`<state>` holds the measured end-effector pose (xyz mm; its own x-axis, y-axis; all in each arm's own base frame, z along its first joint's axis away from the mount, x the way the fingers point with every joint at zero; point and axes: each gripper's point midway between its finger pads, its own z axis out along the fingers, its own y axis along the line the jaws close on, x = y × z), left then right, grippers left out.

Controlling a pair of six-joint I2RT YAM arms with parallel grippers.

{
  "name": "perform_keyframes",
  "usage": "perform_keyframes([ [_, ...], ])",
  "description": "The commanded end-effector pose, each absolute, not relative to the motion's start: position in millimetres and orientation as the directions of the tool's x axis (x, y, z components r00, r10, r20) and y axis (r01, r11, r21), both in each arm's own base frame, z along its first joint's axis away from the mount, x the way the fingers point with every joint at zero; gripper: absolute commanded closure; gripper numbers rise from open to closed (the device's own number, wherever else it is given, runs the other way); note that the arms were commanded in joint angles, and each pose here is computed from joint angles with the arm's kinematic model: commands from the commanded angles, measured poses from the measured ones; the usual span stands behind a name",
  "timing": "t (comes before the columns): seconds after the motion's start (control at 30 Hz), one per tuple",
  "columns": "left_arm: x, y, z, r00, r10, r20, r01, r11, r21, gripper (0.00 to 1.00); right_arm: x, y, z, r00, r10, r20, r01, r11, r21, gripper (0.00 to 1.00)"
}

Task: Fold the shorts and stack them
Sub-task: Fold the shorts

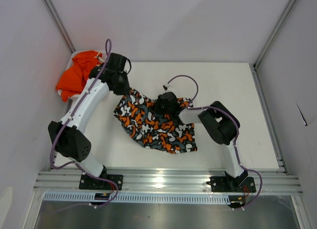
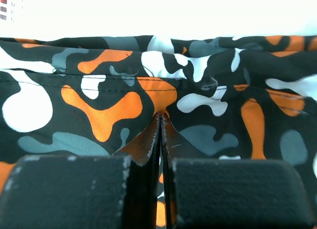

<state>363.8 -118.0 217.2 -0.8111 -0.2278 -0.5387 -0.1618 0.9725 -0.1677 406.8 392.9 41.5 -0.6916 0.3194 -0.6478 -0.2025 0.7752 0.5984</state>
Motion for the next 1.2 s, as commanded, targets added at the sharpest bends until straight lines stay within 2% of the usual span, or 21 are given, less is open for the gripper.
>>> perform_keyframes([
  [0.0, 371.0, -128.2, 232.6, -0.789, -0.237, -0.567, -0.154, 0.969, -0.191, 1.00, 421.1, 410.5, 63.0, -0.653, 0.365, -0.663, -0.261, 0.714, 0.650, 1.00],
  [0.3, 364.3, -163.9, 232.7, -0.804, -0.195, -0.562, -0.093, 0.974, -0.206, 1.00, 429.7, 410.6, 35.1, -0.680, 0.350, -0.644, -0.179, 0.772, 0.609, 1.00],
  [0.77, 368.9, -178.7, 236.5, -0.800, -0.199, -0.566, -0.110, 0.976, -0.188, 1.00, 430.1, 409.8, 90.0, -0.639, 0.391, -0.662, -0.219, 0.733, 0.644, 1.00],
  [1.17, 366.2, -188.2, 242.6, -0.800, -0.191, -0.569, -0.100, 0.977, -0.187, 1.00, 439.9, 423.5, 76.5, -0.656, 0.393, -0.645, -0.218, 0.720, 0.660, 1.00],
])
